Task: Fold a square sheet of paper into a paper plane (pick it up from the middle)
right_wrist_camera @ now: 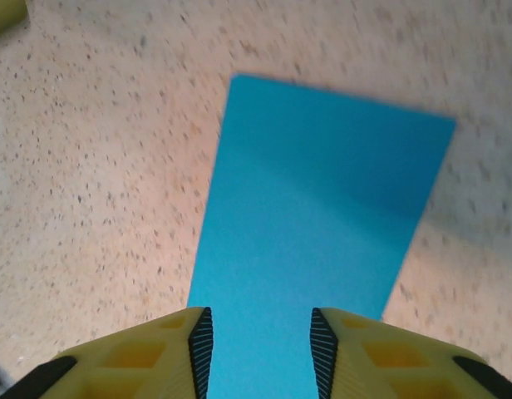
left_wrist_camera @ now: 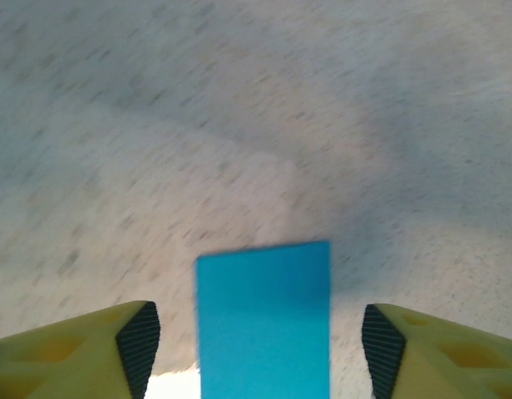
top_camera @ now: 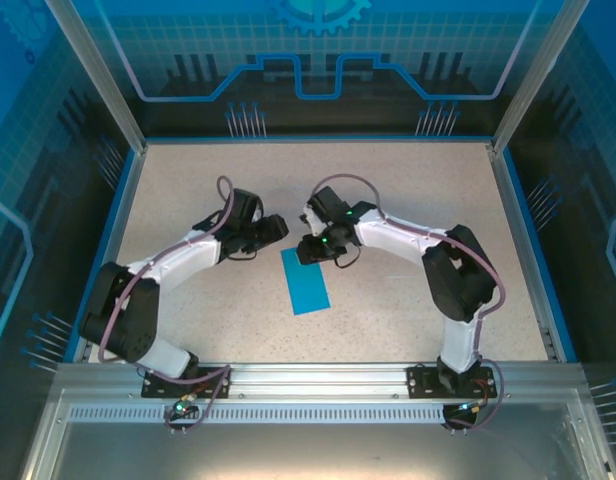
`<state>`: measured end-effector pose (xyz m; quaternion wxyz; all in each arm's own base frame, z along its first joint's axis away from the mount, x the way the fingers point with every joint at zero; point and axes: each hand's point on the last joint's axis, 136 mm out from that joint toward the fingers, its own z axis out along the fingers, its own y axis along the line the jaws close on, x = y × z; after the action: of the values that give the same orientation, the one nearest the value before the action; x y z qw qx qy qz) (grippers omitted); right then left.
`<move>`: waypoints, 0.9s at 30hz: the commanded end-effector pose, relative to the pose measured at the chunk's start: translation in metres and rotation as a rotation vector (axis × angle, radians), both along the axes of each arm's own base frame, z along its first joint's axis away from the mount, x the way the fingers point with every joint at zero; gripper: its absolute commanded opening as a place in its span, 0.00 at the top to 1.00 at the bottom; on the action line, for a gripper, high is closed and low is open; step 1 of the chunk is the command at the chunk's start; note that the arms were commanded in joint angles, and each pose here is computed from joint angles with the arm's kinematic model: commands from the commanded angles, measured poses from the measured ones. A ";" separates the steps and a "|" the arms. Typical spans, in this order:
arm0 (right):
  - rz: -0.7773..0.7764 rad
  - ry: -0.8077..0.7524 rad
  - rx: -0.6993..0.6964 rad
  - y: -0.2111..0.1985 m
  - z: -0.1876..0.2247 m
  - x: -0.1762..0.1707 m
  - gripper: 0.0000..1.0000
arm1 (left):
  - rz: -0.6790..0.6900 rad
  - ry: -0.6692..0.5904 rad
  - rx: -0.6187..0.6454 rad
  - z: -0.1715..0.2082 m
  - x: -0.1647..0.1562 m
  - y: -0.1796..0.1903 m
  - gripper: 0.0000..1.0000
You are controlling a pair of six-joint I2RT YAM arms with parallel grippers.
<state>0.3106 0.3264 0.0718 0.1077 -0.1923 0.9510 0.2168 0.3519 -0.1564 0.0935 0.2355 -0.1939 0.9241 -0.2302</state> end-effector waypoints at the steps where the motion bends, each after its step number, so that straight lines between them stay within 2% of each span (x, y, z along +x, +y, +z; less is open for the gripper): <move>1: 0.021 0.026 -0.174 -0.011 -0.038 -0.001 0.57 | 0.108 0.100 0.030 -0.017 -0.034 0.028 0.23; 5: 0.011 0.021 -0.184 -0.002 -0.047 0.013 0.55 | 0.144 0.119 0.004 -0.019 -0.054 0.035 0.15; 9: -0.009 0.031 -0.205 -0.002 -0.060 0.022 0.54 | 0.148 0.136 -0.032 -0.022 -0.066 0.033 0.11; 14: -0.131 0.093 -0.232 -0.024 -0.079 0.028 0.53 | 0.119 0.164 -0.089 -0.028 -0.076 0.025 0.09; 19: -0.261 0.207 -0.174 -0.042 -0.095 0.027 0.52 | 0.065 0.209 -0.164 -0.035 -0.087 0.007 0.08; 27: -0.355 0.290 -0.144 -0.060 -0.106 0.027 0.54 | -0.001 0.293 -0.190 -0.045 -0.114 -0.019 0.09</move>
<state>0.3529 0.3134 0.0158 0.0489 -0.0572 0.9718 0.2234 0.2523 -0.1611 0.0535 0.1137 -0.2490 0.9233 -0.2694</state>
